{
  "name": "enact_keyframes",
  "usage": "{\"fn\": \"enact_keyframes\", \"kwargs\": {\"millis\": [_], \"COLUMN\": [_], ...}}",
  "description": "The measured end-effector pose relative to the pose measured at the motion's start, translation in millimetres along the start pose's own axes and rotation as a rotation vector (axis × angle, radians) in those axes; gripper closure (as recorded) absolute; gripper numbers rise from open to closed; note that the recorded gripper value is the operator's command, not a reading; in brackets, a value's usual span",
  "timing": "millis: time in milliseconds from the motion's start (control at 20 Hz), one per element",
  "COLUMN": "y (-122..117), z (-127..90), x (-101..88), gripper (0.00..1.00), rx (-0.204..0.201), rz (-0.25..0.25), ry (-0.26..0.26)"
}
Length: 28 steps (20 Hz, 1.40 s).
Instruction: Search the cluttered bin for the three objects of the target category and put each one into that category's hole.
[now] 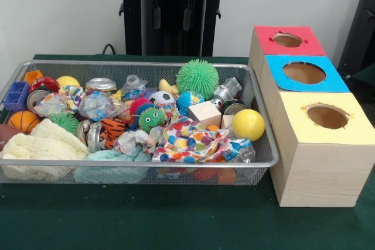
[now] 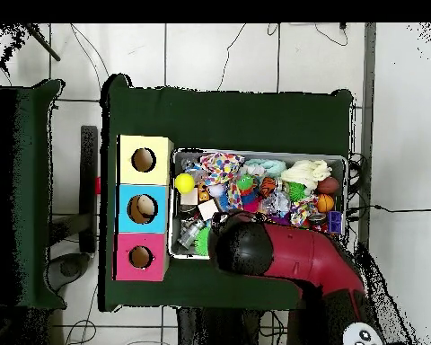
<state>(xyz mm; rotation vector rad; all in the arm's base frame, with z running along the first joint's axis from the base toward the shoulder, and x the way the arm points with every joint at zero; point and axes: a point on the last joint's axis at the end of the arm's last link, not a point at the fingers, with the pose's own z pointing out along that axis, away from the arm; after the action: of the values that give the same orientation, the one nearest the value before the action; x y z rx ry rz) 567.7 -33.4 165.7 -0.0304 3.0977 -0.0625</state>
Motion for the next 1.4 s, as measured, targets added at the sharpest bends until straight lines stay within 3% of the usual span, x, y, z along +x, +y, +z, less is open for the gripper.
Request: {"fn": "enact_keyframes", "kwargs": {"millis": [450, 700, 1400], "y": [2, 4, 7], "z": [23, 35, 76], "x": [-29.3, -41.5, -53.6], "gripper": [0.0, 0.0, 0.0], "rx": [-0.023, -0.054, -0.092], "rz": [-0.053, -0.055, -0.101], "ry": [-0.021, -0.025, -0.015]}}
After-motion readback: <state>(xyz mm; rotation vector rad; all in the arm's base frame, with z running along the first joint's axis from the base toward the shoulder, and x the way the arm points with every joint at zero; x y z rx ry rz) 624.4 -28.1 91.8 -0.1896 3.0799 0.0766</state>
